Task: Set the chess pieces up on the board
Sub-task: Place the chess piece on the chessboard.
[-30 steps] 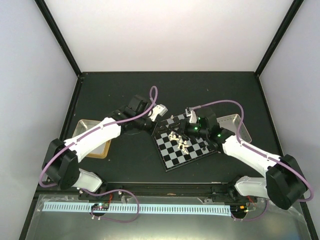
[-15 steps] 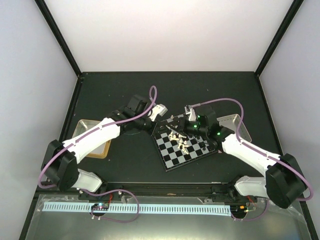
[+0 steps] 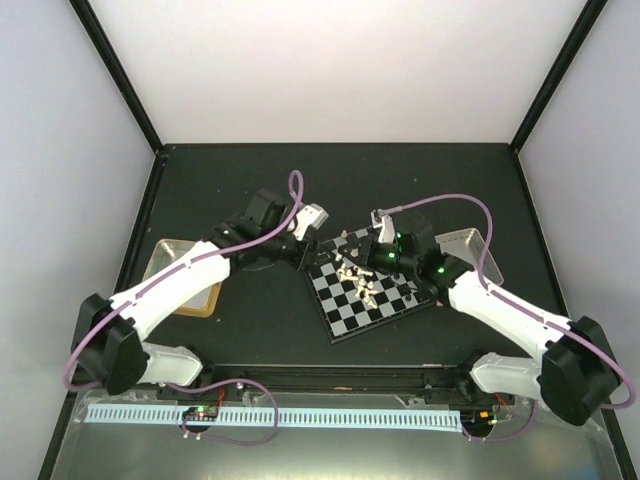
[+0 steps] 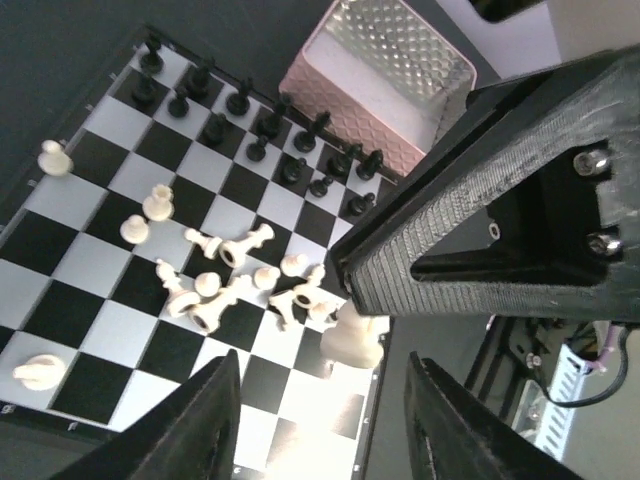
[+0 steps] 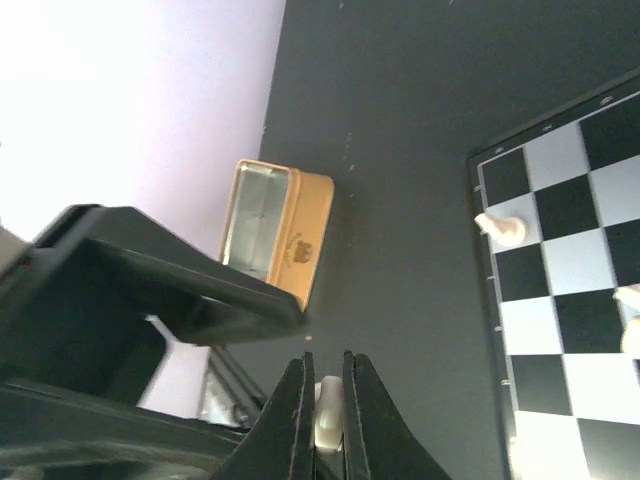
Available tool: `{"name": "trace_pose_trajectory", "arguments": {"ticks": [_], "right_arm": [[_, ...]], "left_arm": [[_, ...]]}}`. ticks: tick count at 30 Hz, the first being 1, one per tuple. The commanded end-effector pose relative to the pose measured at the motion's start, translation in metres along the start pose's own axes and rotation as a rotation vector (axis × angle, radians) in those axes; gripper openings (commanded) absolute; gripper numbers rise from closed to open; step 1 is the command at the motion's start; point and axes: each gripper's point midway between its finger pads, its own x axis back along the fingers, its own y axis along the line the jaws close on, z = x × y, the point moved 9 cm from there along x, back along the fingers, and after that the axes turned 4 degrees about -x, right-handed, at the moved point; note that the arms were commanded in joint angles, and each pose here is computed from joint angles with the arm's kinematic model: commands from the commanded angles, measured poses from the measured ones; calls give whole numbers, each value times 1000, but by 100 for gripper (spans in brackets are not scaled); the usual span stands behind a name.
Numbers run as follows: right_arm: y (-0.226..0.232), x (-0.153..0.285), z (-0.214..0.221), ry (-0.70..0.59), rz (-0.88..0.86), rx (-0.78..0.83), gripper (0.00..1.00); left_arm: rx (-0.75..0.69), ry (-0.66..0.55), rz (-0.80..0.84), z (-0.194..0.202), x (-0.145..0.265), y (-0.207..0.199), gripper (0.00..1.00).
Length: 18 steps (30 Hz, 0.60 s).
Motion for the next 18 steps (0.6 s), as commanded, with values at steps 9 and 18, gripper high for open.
{"name": "trace_pose_trajectory", "arguments": {"ticks": [9,18], "right_arm": [[0,11,49,-111,342,431,1],[-13,-32,112,-71,607,711,1]], "left_arm": [[97,-280,-506,18,97,-8,63],[94,-523,-623,55,146,-17,82]]}}
